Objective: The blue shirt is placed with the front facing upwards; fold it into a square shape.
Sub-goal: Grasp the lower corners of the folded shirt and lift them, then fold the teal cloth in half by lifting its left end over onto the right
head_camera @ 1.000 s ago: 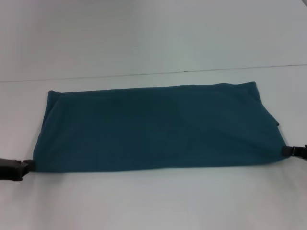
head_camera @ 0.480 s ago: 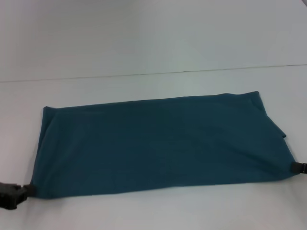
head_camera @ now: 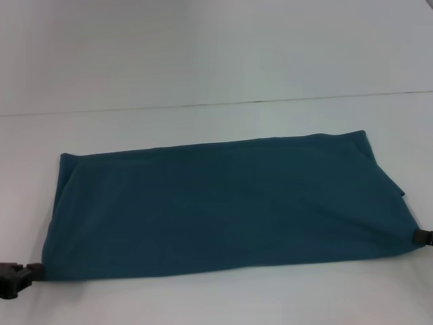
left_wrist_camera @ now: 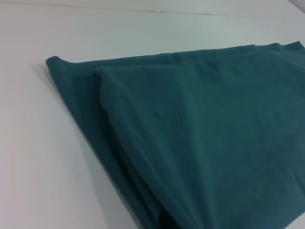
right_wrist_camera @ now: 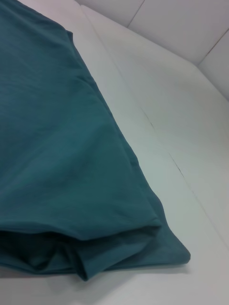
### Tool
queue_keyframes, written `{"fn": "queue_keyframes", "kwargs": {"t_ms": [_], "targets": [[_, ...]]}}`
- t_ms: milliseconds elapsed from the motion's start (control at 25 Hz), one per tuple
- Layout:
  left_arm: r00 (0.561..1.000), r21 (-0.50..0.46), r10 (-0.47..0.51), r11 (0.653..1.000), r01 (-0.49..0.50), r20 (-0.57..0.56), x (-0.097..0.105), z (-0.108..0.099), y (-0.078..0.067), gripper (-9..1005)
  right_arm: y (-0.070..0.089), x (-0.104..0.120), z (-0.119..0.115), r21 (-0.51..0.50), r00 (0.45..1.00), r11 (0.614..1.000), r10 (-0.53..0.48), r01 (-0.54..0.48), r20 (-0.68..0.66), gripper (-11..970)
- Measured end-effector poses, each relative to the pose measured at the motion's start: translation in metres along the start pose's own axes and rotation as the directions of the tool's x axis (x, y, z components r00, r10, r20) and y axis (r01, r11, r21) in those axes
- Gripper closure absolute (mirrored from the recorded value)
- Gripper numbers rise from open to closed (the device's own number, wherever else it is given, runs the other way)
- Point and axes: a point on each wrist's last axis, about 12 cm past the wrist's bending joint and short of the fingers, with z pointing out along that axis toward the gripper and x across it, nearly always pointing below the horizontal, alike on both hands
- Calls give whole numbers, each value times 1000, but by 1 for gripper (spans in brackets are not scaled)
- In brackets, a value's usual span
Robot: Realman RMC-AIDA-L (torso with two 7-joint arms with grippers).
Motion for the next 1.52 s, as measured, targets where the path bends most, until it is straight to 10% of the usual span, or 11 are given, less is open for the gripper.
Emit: {"fn": "queue_keyframes", "kwargs": {"t_ms": [680, 1200, 1520], "targets": [[996, -59, -43, 997, 47, 77, -21, -4, 10, 856, 5, -26, -10, -7, 993, 999, -44, 45, 106, 781], [988, -59, -88, 994, 96, 129, -53, 23, 8, 389, 34, -67, 16, -115, 979, 985, -104, 125, 176, 277], [984, -74, -114, 989, 125, 133, -54, 32, 10, 389, 48, -69, 41, -125, 971, 967, -209, 223, 120, 215]]}}
